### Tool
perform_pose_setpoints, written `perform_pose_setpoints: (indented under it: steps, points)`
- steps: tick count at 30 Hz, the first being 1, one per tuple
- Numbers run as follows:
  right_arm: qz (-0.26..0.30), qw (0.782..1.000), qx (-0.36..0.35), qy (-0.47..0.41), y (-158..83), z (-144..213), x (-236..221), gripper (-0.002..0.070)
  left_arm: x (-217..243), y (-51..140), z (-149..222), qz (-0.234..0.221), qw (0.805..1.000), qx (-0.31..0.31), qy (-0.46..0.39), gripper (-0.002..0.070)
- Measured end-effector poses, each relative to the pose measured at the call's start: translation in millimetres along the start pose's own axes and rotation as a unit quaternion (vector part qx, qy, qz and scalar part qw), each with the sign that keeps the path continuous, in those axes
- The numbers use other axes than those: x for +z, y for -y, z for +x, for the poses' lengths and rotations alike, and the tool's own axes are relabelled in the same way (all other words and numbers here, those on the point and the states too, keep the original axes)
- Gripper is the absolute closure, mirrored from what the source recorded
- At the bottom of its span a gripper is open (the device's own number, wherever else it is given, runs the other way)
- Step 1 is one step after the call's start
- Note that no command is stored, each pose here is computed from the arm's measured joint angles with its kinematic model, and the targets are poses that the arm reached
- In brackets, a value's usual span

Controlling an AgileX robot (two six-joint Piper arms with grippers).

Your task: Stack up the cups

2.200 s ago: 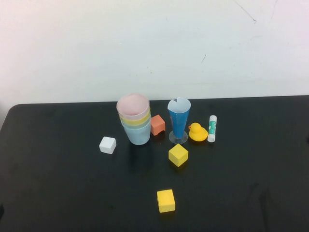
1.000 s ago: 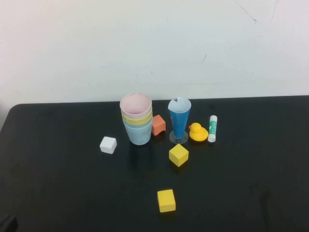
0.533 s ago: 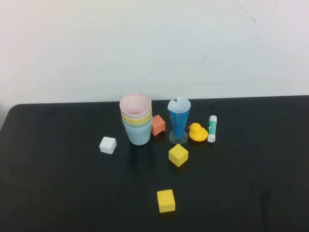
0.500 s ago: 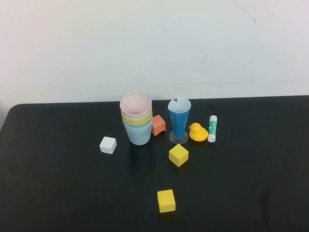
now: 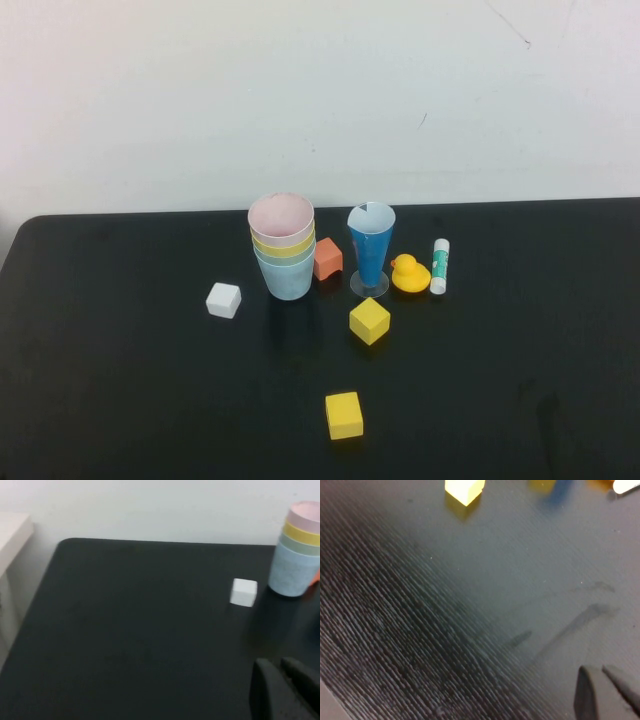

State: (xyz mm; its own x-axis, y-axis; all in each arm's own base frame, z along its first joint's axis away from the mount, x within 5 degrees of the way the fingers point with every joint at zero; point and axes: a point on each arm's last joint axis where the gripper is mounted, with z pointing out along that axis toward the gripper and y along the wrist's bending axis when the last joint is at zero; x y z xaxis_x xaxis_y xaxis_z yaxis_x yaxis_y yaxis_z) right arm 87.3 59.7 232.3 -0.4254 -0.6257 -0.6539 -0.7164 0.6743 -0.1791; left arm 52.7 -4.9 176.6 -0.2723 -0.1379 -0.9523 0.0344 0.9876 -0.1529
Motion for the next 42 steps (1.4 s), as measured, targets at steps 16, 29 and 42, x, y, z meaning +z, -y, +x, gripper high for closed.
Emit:
perform_pose_setpoints:
  steps: [16, 29, 42]
  points:
    - [0.0, 1.0, 0.001, 0.0, 0.0, 0.0, 0.0, 0.0676, -0.1, 2.3, 0.5, 0.021, 1.0, 0.007, -0.004, 0.0676]
    - [0.048, 0.996, -0.073, 0.006, 6.9, 3.8, -8.9, 0.0676, -0.1, 2.2, 0.5, 0.021, 1.0, -0.002, -0.004, 0.0676]
    - [0.261, 0.958, 0.035, 0.111, 16.8, 35.4, -56.6, 0.0676, -0.1, 2.2, 0.7, 0.021, 1.0, -0.002, -0.005, 0.0676]
